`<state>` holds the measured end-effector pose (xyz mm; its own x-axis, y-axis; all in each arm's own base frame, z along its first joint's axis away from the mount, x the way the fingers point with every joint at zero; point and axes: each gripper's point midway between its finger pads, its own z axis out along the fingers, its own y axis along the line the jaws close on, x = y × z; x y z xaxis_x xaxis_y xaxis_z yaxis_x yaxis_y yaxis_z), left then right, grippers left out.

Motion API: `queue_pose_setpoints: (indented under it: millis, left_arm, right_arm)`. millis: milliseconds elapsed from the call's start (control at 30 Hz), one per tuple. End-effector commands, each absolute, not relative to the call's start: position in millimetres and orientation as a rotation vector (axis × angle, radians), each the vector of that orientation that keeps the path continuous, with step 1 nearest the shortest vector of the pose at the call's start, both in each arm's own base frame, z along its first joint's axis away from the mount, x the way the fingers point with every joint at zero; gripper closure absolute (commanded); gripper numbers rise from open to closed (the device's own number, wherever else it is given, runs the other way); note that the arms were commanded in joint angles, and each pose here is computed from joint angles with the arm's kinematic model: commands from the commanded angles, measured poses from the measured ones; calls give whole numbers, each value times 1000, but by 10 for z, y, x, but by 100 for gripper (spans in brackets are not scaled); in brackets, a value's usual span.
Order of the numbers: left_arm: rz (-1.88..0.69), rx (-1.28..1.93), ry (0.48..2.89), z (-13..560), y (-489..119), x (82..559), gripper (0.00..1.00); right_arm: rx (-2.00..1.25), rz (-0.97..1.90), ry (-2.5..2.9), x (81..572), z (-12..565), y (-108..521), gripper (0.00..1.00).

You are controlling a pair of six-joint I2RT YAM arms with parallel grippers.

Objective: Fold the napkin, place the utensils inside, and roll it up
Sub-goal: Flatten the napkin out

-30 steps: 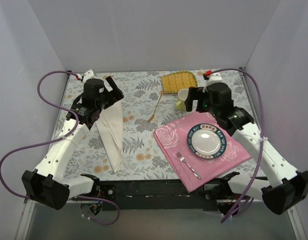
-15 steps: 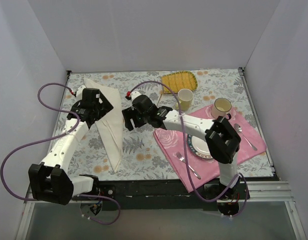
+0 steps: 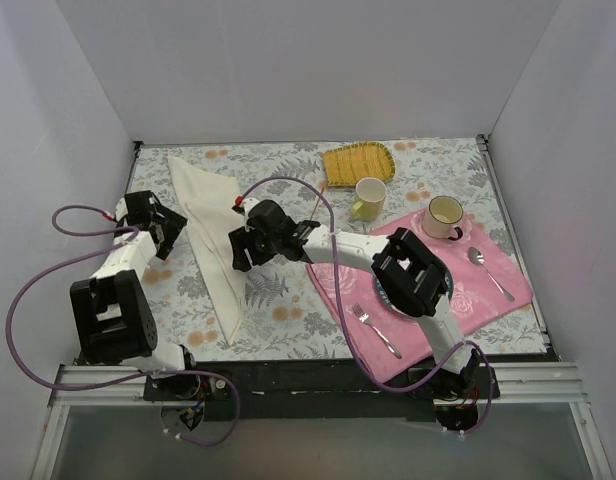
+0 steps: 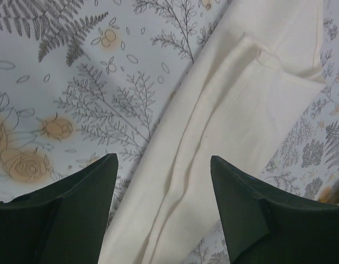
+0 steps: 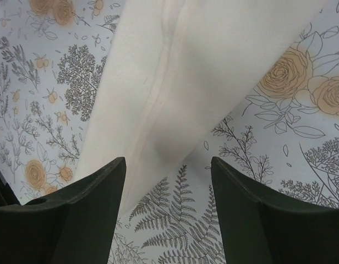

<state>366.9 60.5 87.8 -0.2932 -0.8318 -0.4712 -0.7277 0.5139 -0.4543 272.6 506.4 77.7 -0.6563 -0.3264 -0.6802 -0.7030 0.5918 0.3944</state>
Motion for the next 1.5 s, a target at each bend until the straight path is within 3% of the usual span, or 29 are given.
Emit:
queue_pose_setpoints:
  millis: [0, 300, 500, 733, 867, 1000, 1067, 1100, 1333, 1467]
  left_arm:
    - [-356, -1085, 2031, 1014, 666, 4129, 35]
    - [-423, -822, 2104, 1005, 683, 4723, 34]
    - [-472, -771, 2129, 837, 650, 4907, 40]
    - [-489, -768, 2148, 741, 642, 5016, 41]
    - [-529, -745, 2140, 776, 560, 5046, 54]
    - [-563, -727, 2117, 954, 444, 5043, 82]
    - [-570, -718, 2125, 999, 304, 5002, 85]
    - [-538, -717, 2102, 1127, 292, 4987, 100]
    - [-526, -722, 2139, 1317, -369, 4485, 100]
    - [-653, -738, 2165, 1366, -724, 4062, 100]
  right_arm:
    - [-819, 1021, 2131, 2775, 1176, 5214, 29]
    - [-778, 1071, 2153, 2838, 1091, 4932, 29]
    - [-775, 1076, 2168, 2890, 1056, 4849, 29]
    - [-777, 1096, 2178, 2909, 1014, 4856, 30]
    - [-750, 1049, 2211, 2968, 971, 4839, 30]
    - [-707, 895, 2278, 3114, 899, 4727, 26]
    - [-699, 786, 2309, 3209, 854, 4643, 23]
    - [-683, 729, 2316, 3268, 829, 4595, 21]
    - [-693, 627, 2289, 3360, 983, 4488, 16]
    - [-692, 686, 2242, 3357, 1130, 4549, 15]
